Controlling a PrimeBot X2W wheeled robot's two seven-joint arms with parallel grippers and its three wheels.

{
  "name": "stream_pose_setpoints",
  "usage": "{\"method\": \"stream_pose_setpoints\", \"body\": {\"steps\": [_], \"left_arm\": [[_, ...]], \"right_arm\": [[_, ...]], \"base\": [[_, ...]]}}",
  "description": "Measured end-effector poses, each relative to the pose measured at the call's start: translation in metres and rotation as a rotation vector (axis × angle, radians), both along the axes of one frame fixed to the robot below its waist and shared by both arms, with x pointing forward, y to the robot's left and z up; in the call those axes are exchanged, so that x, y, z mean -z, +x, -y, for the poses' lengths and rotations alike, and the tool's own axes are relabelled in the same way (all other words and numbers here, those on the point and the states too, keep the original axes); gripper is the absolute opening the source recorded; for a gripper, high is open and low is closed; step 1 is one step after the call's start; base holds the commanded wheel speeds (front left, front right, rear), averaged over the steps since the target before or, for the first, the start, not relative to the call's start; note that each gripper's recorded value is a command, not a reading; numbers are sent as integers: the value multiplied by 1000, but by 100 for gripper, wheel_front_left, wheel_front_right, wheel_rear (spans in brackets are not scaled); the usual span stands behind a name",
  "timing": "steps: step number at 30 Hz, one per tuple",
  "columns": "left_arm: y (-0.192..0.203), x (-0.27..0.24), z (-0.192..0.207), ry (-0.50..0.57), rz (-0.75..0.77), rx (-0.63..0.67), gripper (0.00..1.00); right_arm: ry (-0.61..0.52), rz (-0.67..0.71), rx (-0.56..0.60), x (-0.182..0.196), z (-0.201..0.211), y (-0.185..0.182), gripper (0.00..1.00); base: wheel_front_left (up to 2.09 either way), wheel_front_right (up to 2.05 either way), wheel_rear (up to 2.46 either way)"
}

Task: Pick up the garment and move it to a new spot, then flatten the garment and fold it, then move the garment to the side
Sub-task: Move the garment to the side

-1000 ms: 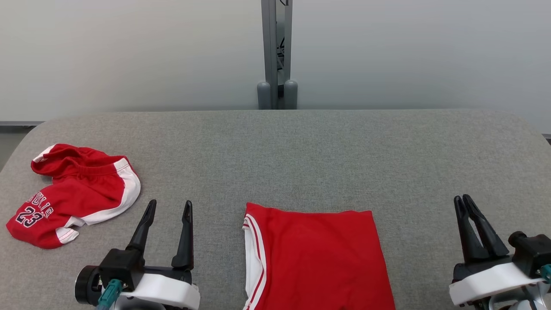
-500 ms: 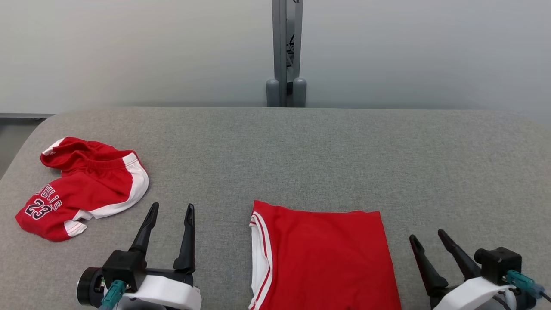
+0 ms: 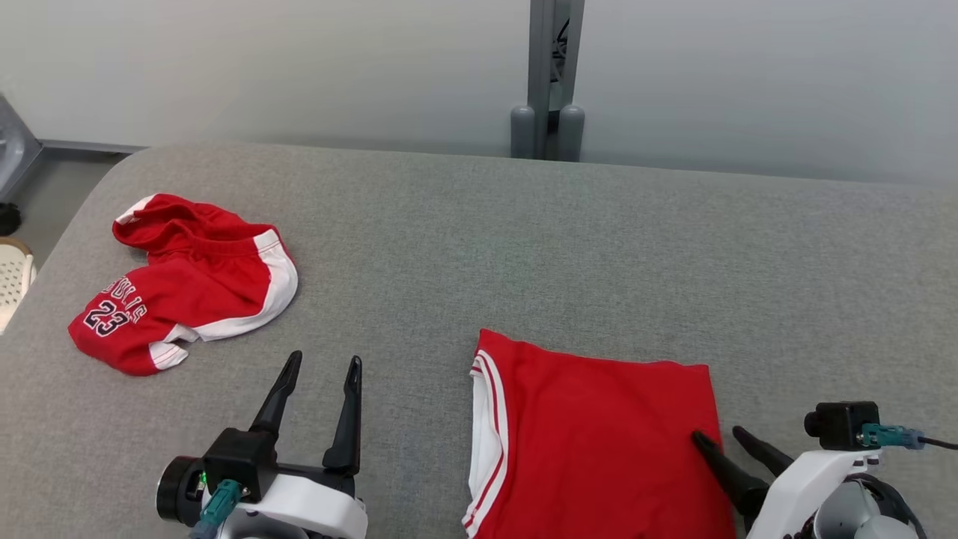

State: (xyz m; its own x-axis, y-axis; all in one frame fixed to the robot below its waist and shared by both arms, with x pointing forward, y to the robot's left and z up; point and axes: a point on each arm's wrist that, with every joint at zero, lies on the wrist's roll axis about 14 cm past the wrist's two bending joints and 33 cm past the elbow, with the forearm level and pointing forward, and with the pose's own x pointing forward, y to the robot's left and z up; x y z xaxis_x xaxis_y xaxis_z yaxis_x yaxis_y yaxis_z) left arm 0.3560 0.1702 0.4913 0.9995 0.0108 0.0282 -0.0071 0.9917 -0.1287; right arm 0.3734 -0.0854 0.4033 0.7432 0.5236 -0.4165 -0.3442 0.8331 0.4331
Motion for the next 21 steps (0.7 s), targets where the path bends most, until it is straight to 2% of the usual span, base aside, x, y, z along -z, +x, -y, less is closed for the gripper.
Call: {"method": "stream_pose_setpoints", "body": {"steps": [11,12,13,14,21], "left_arm": [[0,3,-10,8,-14,-38,100],[1,5,-11,9,-18,-42,100],[1,5,-11,9,-18,-42,100],[1,5,-11,9,-21,-44,100],[9,5,-6,10,-20,-30,100]], "right_arm": [[-19,-108,-150,23,-35,-3,100],[-21,-104,-171,23,-40,-2,79],[-21,-104,-171,23,-40,-2,24],[-25,-101,-178,24,-40,-2,0],[-64,-70,-192,25,-33,5,0]], "base": [[0,0,0],[0,0,0],[0,0,0],[0,0,0],[0,0,0]]}}
